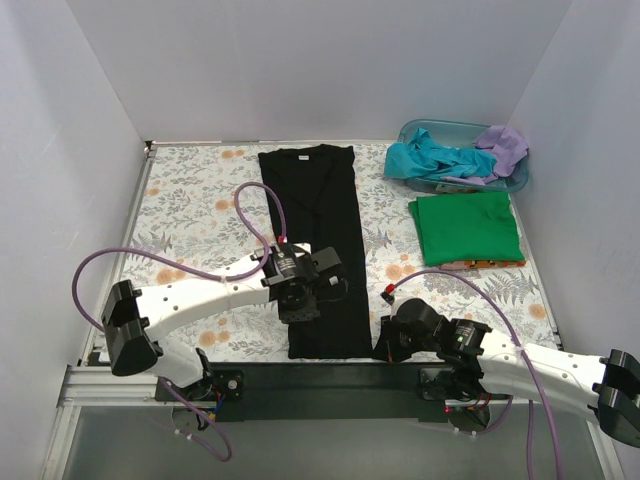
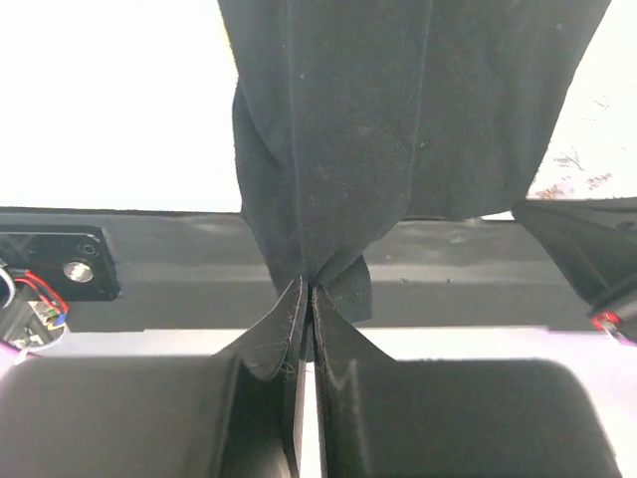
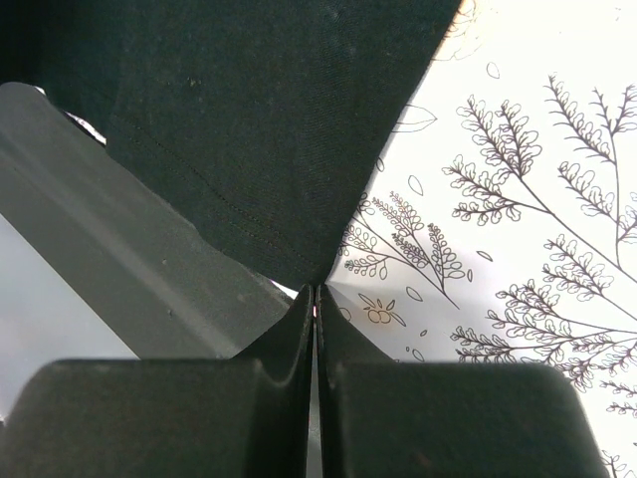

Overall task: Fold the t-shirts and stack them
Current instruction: Fold the tshirt

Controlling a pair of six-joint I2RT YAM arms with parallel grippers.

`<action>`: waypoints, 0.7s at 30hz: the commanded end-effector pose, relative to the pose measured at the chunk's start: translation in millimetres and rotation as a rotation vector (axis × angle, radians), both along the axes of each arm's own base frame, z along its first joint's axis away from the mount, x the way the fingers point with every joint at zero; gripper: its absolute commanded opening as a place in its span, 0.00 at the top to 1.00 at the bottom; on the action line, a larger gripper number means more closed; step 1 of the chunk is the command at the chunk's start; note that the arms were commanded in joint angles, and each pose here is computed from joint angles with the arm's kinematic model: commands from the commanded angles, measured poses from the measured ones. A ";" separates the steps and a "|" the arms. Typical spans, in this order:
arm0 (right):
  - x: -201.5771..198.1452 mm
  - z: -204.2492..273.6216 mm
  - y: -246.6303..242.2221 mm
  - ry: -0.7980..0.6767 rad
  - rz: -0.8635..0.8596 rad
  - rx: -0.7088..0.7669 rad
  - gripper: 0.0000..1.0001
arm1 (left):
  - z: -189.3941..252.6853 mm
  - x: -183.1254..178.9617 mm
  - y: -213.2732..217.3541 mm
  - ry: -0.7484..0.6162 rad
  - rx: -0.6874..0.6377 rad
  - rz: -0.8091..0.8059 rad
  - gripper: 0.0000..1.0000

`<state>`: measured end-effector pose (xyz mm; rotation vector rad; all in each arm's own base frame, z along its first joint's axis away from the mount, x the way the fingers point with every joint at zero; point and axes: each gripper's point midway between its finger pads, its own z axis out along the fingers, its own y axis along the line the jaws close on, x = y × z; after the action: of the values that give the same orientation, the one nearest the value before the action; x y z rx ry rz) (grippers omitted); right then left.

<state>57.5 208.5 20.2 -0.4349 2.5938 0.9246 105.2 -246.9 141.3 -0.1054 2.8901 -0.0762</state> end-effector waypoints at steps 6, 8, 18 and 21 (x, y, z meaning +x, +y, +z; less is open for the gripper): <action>2.5 1.2 -2.8 -0.010 -0.011 -0.016 0.99 | 33.9 0.8 44.5 0.023 -0.067 -0.020 1.00; 3.0 1.6 -3.2 -0.013 -0.011 -0.019 0.99 | 28.5 -0.1 49.2 0.028 -0.048 -0.021 1.00; 4.6 5.7 -3.1 -0.012 -0.017 -0.031 0.99 | -40.8 -54.0 25.1 0.307 -0.084 -0.114 1.00; 4.1 5.1 -3.5 -0.008 -0.016 -0.035 0.99 | -51.9 -64.2 -0.9 0.344 -0.187 -0.151 1.00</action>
<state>56.9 205.8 19.7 -0.4334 2.6091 0.9039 56.9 -205.2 84.9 0.0138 3.1711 -0.0665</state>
